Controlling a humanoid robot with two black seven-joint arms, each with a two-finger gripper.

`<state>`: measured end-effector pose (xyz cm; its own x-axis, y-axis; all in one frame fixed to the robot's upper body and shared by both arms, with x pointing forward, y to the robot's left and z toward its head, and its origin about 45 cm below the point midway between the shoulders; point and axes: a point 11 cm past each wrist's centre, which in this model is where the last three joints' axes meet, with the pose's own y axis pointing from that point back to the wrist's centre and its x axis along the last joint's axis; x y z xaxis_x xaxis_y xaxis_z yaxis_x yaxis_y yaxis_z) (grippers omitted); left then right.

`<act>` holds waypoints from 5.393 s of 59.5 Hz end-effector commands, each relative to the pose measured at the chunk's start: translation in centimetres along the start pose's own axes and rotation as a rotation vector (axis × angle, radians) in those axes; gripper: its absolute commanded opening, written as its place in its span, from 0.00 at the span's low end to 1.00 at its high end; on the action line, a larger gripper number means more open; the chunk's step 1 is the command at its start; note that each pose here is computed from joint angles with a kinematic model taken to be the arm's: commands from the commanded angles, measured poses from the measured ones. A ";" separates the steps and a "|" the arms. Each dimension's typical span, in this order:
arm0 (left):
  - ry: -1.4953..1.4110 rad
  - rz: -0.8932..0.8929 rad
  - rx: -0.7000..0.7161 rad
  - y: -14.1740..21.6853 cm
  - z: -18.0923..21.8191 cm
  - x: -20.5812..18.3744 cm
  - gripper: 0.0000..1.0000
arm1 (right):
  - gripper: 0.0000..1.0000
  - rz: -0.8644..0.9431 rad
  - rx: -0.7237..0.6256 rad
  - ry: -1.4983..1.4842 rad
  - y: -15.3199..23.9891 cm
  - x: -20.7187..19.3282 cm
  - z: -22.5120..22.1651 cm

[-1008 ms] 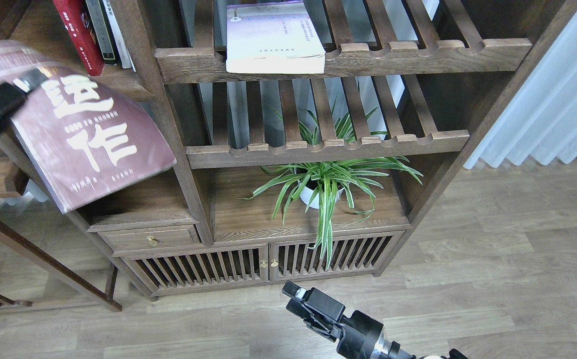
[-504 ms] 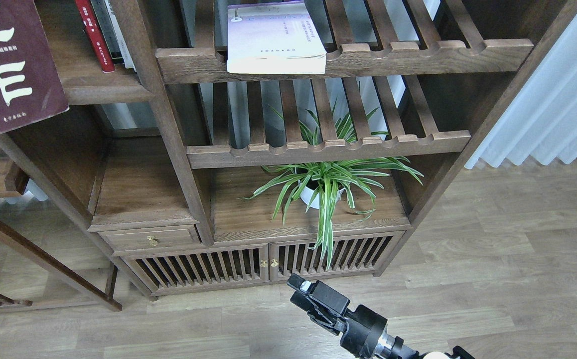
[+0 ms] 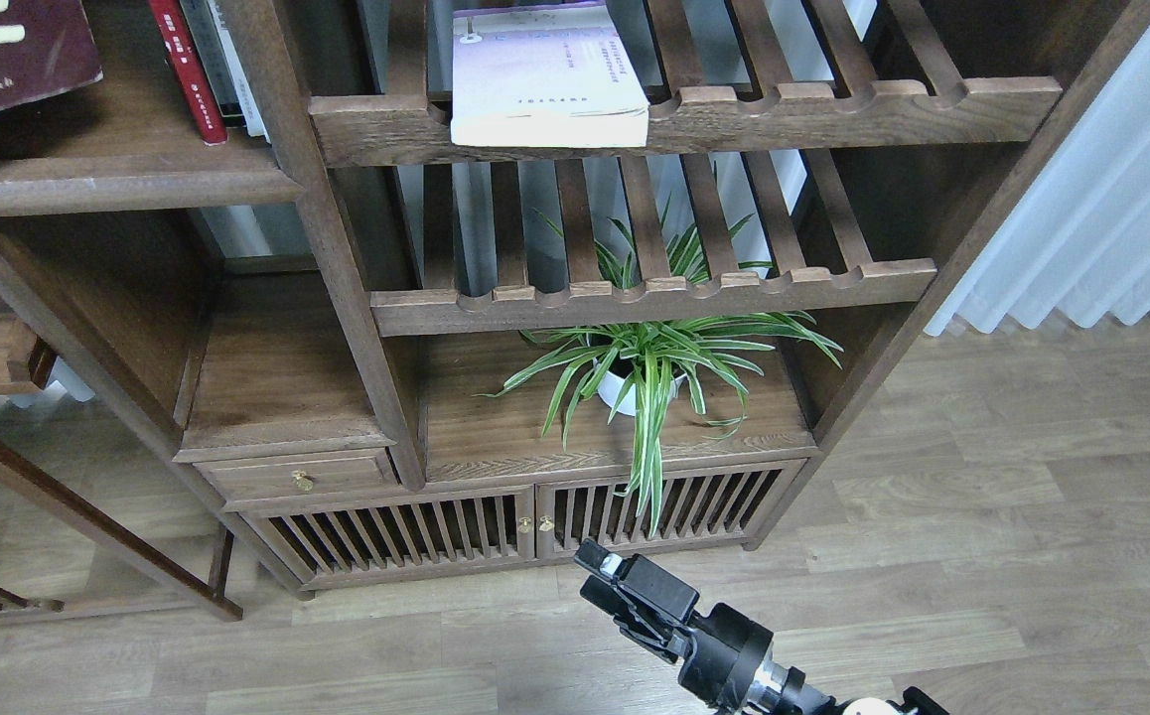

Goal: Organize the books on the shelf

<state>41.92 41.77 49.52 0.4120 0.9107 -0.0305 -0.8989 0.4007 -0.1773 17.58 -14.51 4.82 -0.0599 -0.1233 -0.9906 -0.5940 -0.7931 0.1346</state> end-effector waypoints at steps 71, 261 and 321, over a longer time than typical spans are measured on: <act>0.063 0.041 -0.200 -4.5 -2.7 -1.6 0.01 | 0.96 -0.196 0.133 0.038 -4.3 -6.2 -6.2; -0.206 0.009 -0.112 -3.2 -3.5 -2.0 0.77 | 0.96 -0.309 0.401 0.029 -2.7 -9.8 -13.8; 0.106 -0.015 -0.050 5.3 -12.8 -4.4 0.82 | 0.97 -0.349 0.332 0.173 -5.1 -13.2 -14.3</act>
<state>37.46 39.20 38.08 0.4390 0.8950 -0.0795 -0.8794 0.4098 -0.2424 32.02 -17.88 16.18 0.2633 -0.0046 -0.9647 -0.7978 -0.5632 -0.2150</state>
